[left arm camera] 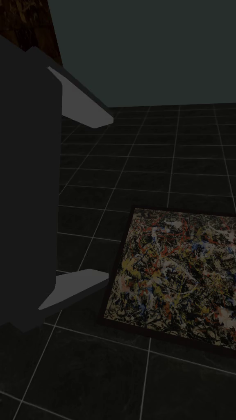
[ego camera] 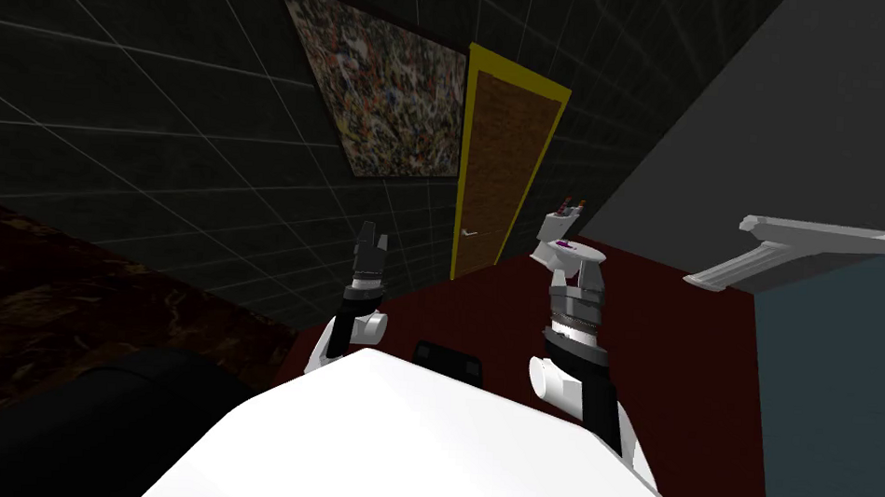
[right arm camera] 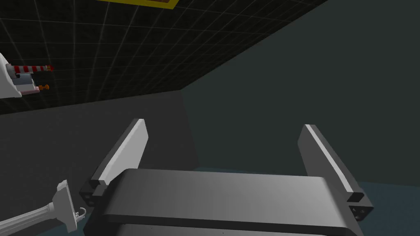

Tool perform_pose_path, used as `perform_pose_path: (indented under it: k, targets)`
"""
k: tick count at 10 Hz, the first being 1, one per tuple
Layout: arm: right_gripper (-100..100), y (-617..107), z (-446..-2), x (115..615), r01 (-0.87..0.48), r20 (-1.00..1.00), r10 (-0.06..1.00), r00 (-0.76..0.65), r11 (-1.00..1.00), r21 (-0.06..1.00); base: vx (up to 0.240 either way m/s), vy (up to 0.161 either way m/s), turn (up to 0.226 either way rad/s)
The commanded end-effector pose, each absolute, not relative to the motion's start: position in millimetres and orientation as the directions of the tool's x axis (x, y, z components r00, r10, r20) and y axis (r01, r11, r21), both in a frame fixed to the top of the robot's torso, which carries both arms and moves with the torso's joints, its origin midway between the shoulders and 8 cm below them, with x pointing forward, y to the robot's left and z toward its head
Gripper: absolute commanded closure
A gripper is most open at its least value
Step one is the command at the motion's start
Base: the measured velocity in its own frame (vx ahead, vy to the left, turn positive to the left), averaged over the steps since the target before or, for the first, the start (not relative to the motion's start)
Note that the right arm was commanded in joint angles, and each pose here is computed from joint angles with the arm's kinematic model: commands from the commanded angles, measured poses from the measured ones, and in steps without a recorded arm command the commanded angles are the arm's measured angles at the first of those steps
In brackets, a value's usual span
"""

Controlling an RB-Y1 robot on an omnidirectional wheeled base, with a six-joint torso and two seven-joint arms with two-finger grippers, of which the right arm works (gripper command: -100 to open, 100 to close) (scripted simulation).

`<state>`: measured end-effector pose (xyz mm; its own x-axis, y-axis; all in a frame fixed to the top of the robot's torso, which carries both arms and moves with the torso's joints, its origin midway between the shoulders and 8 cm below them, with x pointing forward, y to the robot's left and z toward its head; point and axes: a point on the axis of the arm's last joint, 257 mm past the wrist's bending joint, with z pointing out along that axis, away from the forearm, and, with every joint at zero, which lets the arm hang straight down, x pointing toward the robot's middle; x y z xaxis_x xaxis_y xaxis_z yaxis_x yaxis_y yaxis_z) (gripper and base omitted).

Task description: Pull the door open

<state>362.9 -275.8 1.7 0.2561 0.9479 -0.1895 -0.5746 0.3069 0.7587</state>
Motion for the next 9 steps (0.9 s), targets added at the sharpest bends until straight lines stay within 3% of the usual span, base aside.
perform_pose_path:
  k: [1,9]
  targets:
    - [-100,-277,-9,370,-0.565,-0.190,0.951,0.245,0.299,0.769,0.099,-0.090,0.201]
    - [-100,-283,-57,396,-0.517,-0.187,0.961,0.204,0.268,0.813,0.069,-0.028,0.107]
